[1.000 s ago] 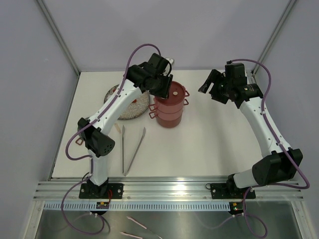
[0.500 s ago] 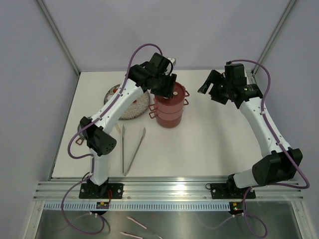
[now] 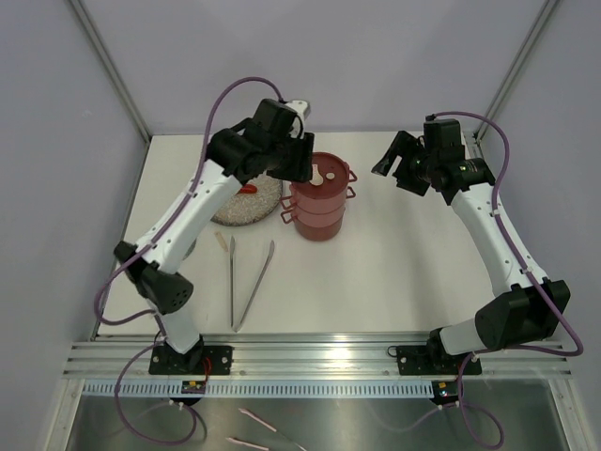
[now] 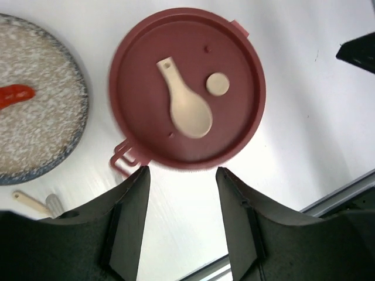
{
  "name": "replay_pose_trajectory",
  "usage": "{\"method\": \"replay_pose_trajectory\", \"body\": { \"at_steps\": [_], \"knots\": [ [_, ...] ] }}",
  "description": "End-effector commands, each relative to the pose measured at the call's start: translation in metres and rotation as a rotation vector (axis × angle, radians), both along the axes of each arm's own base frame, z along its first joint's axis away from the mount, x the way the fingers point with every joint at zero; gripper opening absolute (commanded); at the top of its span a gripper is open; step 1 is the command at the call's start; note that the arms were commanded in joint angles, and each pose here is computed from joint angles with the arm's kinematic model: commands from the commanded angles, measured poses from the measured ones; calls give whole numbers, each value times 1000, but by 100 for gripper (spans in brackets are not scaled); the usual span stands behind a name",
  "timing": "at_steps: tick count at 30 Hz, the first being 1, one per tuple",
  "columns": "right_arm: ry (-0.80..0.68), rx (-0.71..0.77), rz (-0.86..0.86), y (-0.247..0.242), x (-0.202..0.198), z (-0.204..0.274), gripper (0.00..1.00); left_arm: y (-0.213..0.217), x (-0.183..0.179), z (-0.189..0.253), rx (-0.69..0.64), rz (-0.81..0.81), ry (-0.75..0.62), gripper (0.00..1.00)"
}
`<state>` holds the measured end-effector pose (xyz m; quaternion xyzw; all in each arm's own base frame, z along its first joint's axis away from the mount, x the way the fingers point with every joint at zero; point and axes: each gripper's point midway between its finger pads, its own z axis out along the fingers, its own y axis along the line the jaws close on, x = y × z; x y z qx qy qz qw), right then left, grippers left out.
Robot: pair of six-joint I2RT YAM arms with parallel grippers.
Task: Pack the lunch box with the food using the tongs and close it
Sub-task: Place the utensils in the packing box.
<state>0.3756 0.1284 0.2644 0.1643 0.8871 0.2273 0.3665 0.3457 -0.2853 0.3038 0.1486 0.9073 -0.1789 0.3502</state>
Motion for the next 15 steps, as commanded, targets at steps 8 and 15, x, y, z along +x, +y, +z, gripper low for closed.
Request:
{"method": "replay_pose_trajectory", "body": {
  "at_steps": [8,15],
  "knots": [
    [-31,28,15,4,4,7,83,155,-27,-65,15,523,95,48],
    [-29,47,37,9,6,7,83,195,-58,-159,103,734,253,52]
  ]
}}
